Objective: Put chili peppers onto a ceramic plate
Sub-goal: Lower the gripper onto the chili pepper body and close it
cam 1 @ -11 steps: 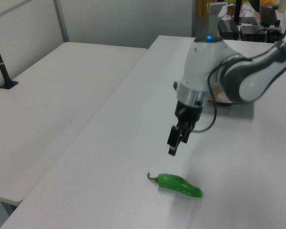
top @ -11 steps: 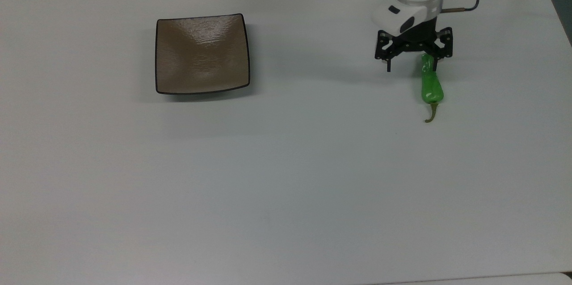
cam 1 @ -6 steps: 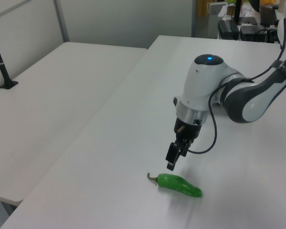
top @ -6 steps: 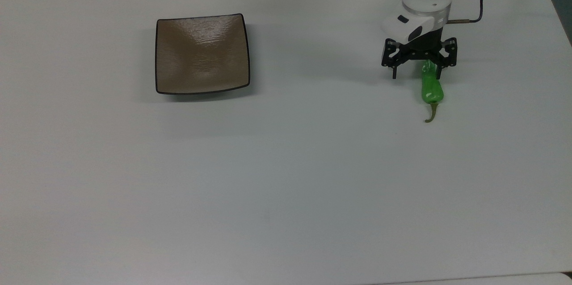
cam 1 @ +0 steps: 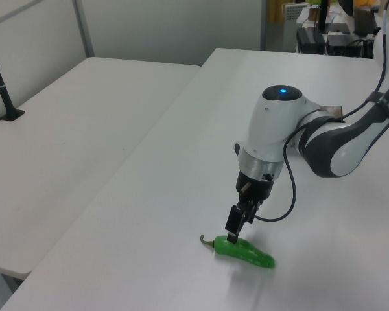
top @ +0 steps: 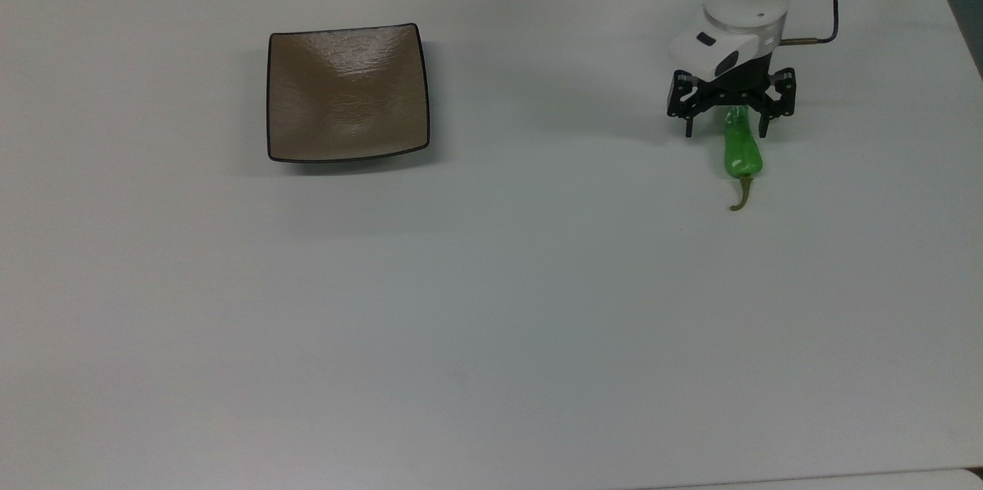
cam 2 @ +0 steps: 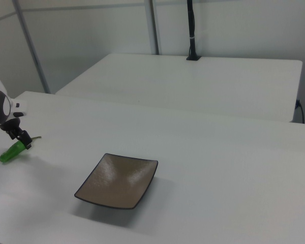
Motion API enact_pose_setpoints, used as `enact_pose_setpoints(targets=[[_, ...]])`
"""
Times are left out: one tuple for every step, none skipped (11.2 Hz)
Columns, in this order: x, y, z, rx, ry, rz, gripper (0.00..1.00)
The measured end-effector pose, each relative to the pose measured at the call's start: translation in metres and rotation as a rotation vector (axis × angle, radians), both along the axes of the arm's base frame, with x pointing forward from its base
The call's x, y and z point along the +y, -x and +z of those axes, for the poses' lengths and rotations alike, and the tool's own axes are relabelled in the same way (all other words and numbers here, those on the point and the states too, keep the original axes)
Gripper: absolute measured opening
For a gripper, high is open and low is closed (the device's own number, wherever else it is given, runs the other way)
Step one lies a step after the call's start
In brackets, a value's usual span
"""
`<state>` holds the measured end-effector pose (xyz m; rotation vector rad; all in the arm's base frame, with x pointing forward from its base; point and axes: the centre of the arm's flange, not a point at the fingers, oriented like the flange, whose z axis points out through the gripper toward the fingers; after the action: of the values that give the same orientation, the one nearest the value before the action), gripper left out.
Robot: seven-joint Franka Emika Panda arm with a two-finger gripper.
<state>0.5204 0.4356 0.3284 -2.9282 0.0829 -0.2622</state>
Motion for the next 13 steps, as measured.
enact_pose_setpoints(targets=[[0.004, 0.003, -0.002, 0.004, -0.001, 0.008, 1.00], [0.009, 0.007, -0.004, 0.009, -0.003, 0.016, 1.00], [0.014, 0.009, -0.008, 0.014, -0.004, 0.021, 1.00], [0.016, 0.009, -0.010, 0.014, -0.001, 0.021, 0.97], [0.018, 0.010, -0.012, 0.004, 0.012, 0.010, 0.81], [0.020, 0.011, -0.014, -0.009, 0.024, 0.001, 0.63], [0.023, 0.011, -0.015, -0.028, 0.018, -0.002, 0.46], [0.024, 0.010, -0.015, -0.041, 0.004, -0.006, 0.37], [0.025, 0.010, -0.015, -0.046, -0.003, -0.006, 0.36], [0.025, 0.009, -0.014, -0.047, -0.004, -0.007, 0.36], [0.024, 0.008, -0.014, -0.049, -0.005, -0.009, 0.36], [0.024, 0.007, -0.013, -0.050, -0.007, -0.010, 0.36], [0.023, 0.006, -0.011, -0.053, -0.008, -0.011, 0.36]])
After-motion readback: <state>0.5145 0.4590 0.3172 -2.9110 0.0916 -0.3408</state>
